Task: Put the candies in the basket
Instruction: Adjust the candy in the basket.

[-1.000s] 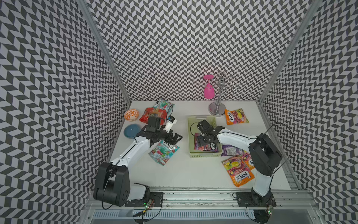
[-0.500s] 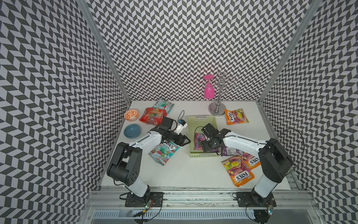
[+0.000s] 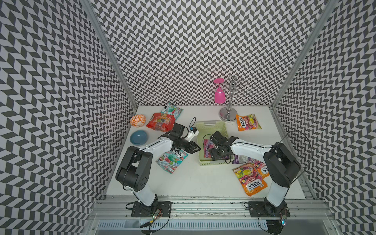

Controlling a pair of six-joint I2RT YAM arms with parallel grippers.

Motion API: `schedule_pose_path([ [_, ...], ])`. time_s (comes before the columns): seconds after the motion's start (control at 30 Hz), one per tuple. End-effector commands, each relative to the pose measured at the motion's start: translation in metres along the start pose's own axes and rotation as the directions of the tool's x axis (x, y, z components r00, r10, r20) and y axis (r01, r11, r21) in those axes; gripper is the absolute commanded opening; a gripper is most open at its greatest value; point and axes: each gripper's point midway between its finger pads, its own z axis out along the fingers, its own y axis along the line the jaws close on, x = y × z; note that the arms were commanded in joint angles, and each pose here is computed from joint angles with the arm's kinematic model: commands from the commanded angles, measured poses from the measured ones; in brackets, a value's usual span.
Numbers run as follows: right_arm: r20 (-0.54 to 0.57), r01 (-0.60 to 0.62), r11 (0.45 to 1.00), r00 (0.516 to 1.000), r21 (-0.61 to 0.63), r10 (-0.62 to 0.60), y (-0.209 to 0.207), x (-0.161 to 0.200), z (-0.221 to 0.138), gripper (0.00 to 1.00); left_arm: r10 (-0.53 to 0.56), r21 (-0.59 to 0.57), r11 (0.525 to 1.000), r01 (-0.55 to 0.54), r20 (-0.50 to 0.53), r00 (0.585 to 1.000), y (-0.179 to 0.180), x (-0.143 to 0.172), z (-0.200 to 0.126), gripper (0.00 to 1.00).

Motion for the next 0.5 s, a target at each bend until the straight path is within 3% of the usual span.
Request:
schedule_pose_path([
  [0.0,0.064,-0.012,0.999,0.998,-0.029,0.014,0.010,-0.026,0.006,0.80,0.021,-0.009,1.000,-0.021,-0.023,1.000,0.001,-0.003,0.007,0.43],
  [0.1,0.079,-0.015,0.999,0.997,-0.043,0.018,0.013,-0.035,0.007,0.80,0.021,-0.016,1.000,-0.022,-0.036,0.999,0.003,-0.001,0.011,0.42],
  [0.47,0.121,-0.017,0.999,0.992,-0.049,0.023,0.012,-0.053,0.004,0.80,0.026,-0.032,0.999,-0.029,-0.072,0.997,0.009,0.006,0.018,0.23],
])
